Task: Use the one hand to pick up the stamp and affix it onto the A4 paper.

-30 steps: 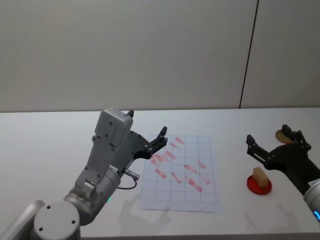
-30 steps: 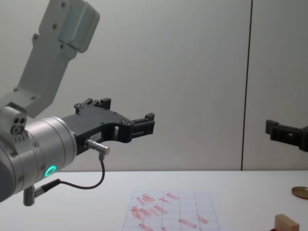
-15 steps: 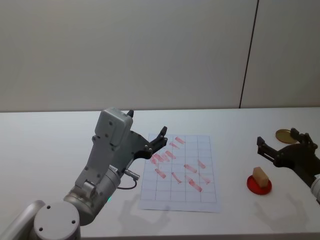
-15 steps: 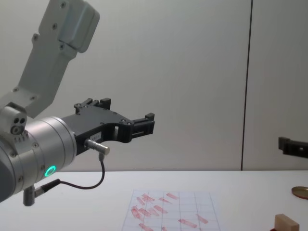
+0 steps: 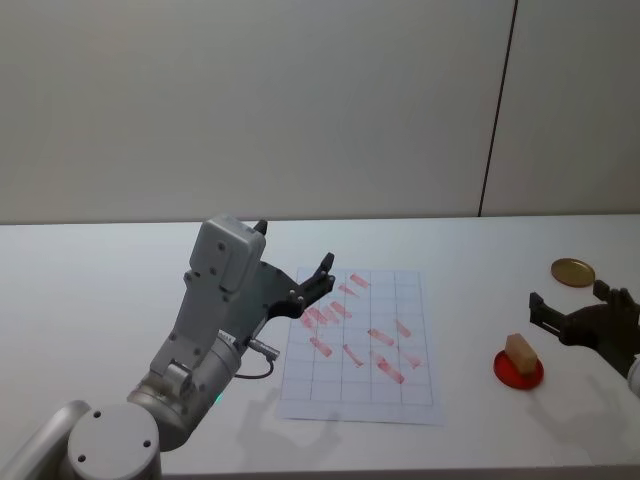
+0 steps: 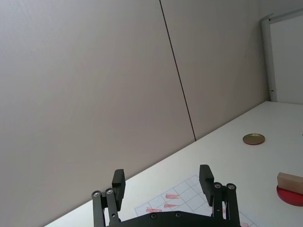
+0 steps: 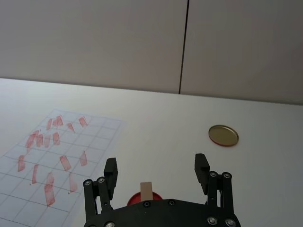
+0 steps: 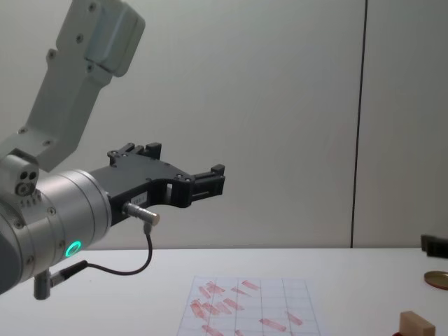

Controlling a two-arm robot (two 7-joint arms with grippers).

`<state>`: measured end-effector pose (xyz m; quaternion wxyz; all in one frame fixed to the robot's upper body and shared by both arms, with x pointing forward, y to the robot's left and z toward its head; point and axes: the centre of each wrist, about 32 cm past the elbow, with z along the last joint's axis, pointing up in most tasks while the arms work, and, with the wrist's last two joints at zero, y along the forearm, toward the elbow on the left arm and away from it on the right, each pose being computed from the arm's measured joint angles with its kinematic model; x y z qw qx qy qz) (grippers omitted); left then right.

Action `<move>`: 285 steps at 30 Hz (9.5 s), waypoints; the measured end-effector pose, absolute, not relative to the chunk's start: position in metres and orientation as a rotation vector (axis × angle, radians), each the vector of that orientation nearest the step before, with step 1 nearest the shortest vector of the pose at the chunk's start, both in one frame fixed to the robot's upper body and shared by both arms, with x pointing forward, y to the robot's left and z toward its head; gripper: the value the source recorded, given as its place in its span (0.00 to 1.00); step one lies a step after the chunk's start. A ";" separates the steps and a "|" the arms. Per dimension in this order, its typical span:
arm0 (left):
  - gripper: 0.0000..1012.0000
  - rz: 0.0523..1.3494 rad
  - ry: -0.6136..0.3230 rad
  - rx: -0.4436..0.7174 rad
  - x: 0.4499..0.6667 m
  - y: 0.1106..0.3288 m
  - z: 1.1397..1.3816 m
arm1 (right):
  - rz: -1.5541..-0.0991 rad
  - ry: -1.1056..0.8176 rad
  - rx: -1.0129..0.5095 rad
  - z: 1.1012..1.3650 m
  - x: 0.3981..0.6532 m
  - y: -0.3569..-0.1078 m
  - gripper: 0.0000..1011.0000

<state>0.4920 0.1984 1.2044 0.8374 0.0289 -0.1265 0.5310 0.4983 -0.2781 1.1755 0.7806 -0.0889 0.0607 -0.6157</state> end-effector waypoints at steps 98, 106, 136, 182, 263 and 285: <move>0.98 1.124 -0.268 0.061 0.492 0.198 1.204 | -1.350 0.279 -0.401 1.125 0.552 -0.244 0.22; 0.98 1.124 -0.268 0.061 0.492 0.198 1.204 | -1.332 0.204 -0.336 1.145 0.555 -0.238 0.22; 0.98 1.124 -0.268 0.061 0.492 0.198 1.204 | -0.996 0.199 -0.375 1.151 0.564 -0.172 0.22; 0.98 1.124 -0.268 0.061 0.492 0.198 1.204 | -0.921 0.253 -0.514 1.111 0.563 -0.156 0.22; 0.98 1.124 -0.268 0.061 0.492 0.198 1.204 | -1.334 0.234 -0.418 1.166 0.544 -0.232 0.22; 0.98 1.124 -0.268 0.061 0.492 0.198 1.204 | -1.345 0.325 -0.464 1.139 0.553 -0.239 0.22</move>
